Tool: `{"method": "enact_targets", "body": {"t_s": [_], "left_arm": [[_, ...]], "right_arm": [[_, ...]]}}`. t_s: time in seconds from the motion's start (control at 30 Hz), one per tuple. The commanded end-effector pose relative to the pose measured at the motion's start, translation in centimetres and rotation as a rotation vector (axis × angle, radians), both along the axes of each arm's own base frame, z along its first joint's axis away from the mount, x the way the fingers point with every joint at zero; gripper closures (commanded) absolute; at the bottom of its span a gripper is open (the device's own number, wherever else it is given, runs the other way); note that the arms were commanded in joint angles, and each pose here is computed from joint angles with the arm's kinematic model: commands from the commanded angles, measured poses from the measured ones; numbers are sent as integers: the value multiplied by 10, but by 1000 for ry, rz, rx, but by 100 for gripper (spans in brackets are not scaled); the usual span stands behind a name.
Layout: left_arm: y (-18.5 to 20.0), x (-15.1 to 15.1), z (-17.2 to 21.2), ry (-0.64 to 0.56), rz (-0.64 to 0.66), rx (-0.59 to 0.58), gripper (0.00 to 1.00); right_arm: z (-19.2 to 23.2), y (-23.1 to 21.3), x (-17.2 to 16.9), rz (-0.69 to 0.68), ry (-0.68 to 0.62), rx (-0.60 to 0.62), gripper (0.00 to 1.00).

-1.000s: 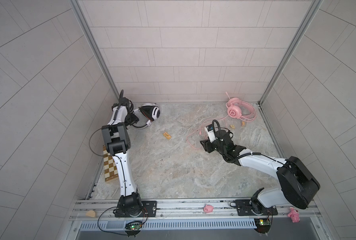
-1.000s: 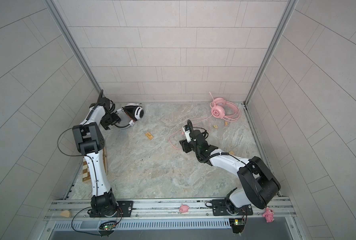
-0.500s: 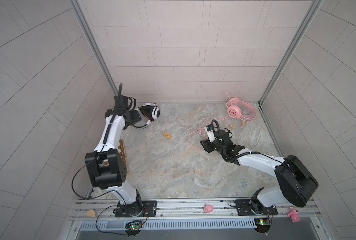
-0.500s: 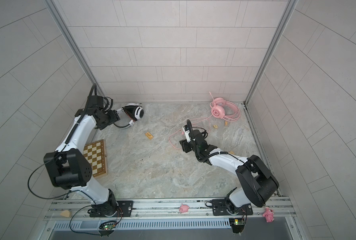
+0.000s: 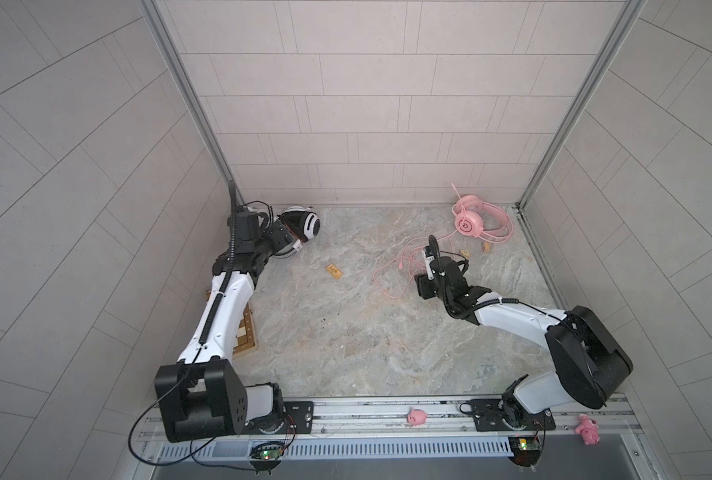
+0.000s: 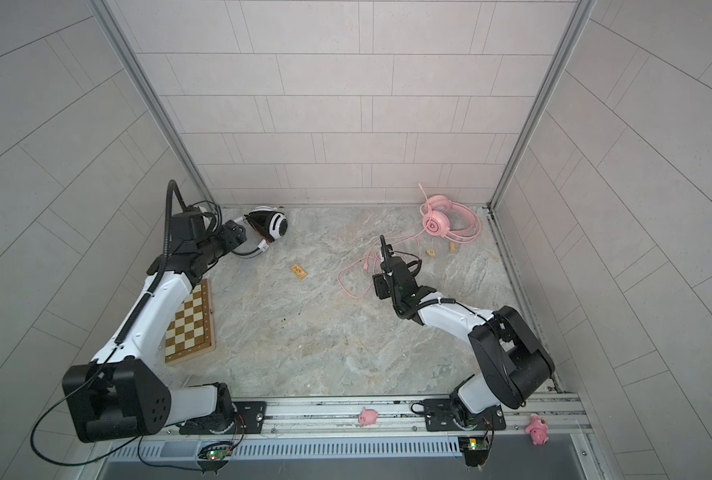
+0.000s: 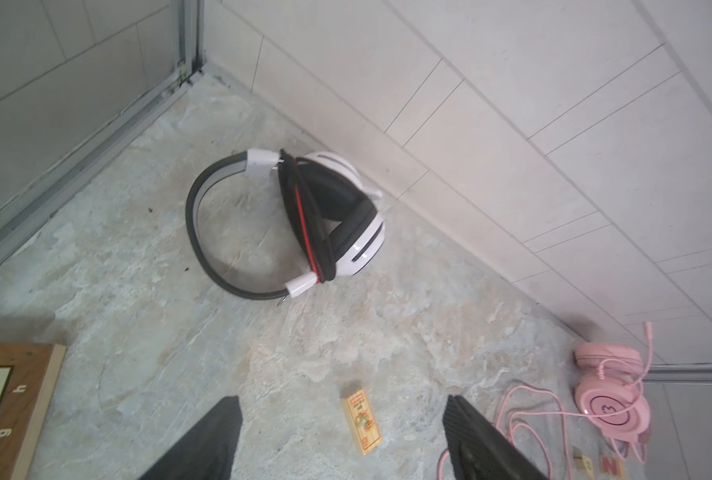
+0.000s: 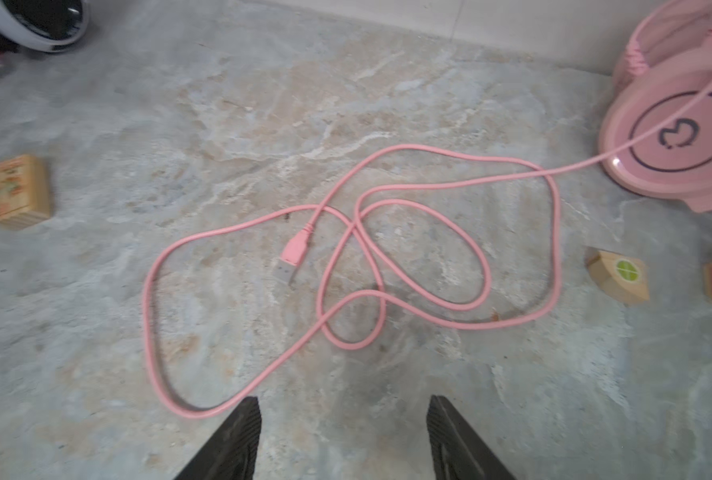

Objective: Wrap the headphones

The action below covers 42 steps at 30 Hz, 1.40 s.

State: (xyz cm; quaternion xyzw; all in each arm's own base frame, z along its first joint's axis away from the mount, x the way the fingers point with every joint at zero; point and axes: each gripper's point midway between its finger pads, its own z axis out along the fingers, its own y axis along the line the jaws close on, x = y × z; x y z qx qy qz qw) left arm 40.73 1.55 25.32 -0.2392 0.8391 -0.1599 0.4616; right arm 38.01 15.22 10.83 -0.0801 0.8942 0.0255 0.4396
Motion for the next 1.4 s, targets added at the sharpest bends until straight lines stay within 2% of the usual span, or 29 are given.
{"method": "enact_targets", "body": {"t_s": [0.0,0.13,0.3,0.37,0.47,0.57,0.63,0.9,1.0,1.1,1.37], "left_arm": [[-12,5,9,-33,-51,-12,18],[-16,4,14,-46,-68,-20,18],[-24,5,10,-14,-110,-27,18],[-25,7,7,-2,-117,-33,19],[-28,10,0,30,-131,-48,20],[-34,10,-3,58,-151,-34,20],[-36,10,-6,73,-159,-28,20],[-39,12,-10,90,-161,-45,20],[-40,13,-9,87,-164,-49,21],[-43,13,-6,82,-177,-57,22],[-45,13,-6,79,-178,-66,22]], "right_arm": [[12,-51,15,-224,8,-24,32],[36,-114,39,-436,10,96,31],[63,-204,69,-708,9,333,32],[61,-234,79,-805,1,363,33],[52,-262,98,-874,64,369,33],[42,-279,117,-930,81,382,33],[31,-284,126,-956,123,455,33],[-4,-312,139,-1067,193,520,32],[-14,-319,149,-1090,208,614,32],[-21,-320,165,-1065,223,714,34],[-35,-323,185,-1063,258,728,34]]}}
